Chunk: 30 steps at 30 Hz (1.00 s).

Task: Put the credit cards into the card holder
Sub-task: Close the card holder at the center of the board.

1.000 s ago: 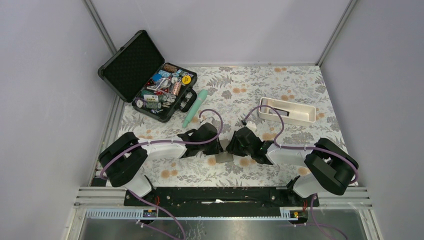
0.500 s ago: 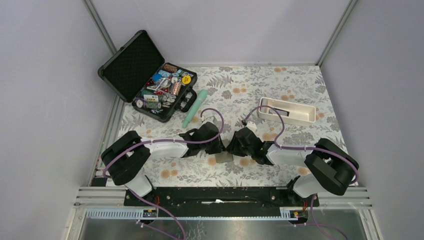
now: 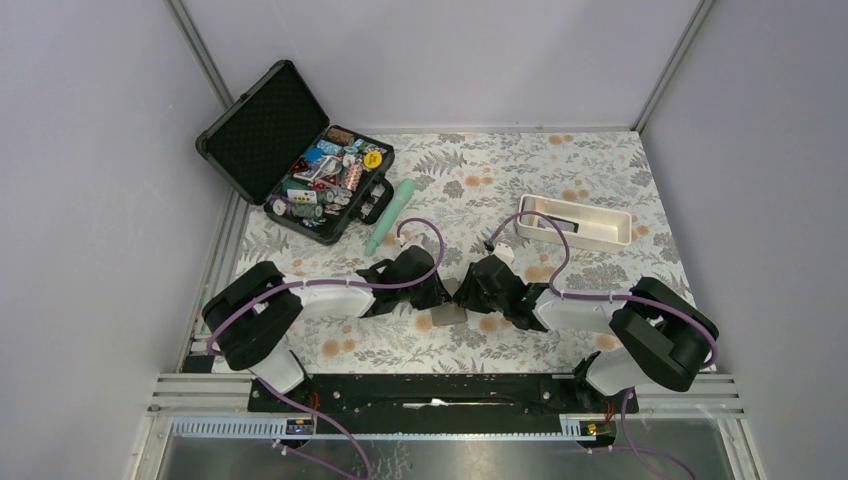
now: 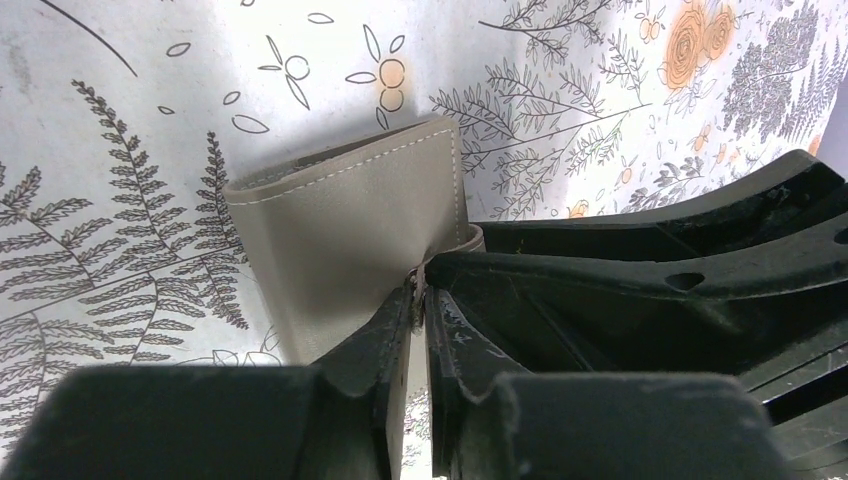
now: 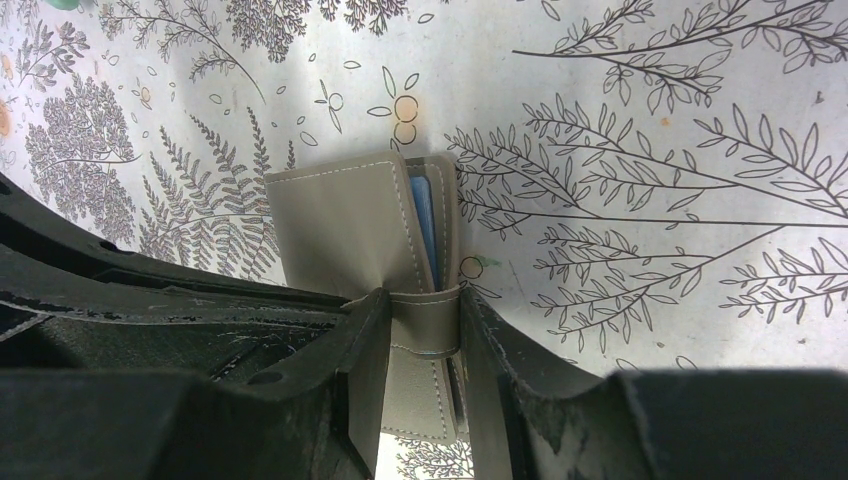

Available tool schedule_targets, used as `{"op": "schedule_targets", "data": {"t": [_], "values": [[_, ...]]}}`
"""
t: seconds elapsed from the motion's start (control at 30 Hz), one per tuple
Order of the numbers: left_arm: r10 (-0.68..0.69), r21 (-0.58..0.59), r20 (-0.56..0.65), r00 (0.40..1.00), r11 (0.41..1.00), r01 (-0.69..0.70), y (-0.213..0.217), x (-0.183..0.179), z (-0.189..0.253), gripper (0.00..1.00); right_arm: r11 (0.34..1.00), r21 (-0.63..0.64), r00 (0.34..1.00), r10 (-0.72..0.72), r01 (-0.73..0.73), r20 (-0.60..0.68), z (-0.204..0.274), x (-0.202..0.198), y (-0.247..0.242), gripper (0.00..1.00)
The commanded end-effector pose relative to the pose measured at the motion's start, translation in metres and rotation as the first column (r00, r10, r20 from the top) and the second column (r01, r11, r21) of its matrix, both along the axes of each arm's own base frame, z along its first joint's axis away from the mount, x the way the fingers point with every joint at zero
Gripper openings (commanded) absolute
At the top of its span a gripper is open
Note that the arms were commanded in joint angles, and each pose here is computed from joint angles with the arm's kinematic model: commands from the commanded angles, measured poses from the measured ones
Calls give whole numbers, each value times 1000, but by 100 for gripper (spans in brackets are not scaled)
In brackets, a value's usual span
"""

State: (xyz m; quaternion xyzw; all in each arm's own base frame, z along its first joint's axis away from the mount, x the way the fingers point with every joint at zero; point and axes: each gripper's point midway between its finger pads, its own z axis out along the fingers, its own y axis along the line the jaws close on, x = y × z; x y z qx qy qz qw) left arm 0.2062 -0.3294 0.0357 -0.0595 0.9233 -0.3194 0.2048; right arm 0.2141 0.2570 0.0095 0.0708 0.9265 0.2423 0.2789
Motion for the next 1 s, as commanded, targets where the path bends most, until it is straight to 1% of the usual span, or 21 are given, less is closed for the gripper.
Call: {"op": "schedule_targets", "data": {"t": [0.0, 0.07, 0.17, 0.3, 0.33, 0.37, 0.4, 0.5, 0.97], "values": [[9, -50, 22, 1000, 999, -8, -8, 1, 8, 10, 941, -324, 966, 16, -102, -257, -69, -72, -77, 37], [10, -45, 25, 1000, 999, -9, -7, 1, 7, 8, 941, -323, 966, 17, -103, -257, -68, -72, -77, 37], [8, -44, 22, 1000, 999, -7, -8, 1, 7, 2, 940, -325, 966, 16, -103, -258, -68, -73, -77, 37], [15, -41, 22, 1000, 999, -14, -4, 0, 10, 1, 939, -328, 968, 13, -98, -252, -66, -71, -78, 37], [15, -39, 22, 1000, 999, -14, -3, -1, 10, 2, 939, -331, 968, 12, -97, -250, -66, -71, -79, 37], [22, -33, 31, 999, 999, -21, -1, 1, 12, 5, 938, -333, 968, 11, -96, -249, -66, -71, -79, 37], [29, -24, 38, 999, 999, -28, 2, 2, 12, 10, 939, -332, 969, 10, -95, -249, -66, -71, -79, 37], [33, -19, 45, 998, 999, -32, 4, 2, 14, 17, 938, -333, 969, 8, -94, -248, -65, -71, -80, 37], [40, -12, 43, 998, 999, -39, 6, 1, 14, 16, 939, -331, 968, 9, -95, -250, -66, -72, -80, 37]]}}
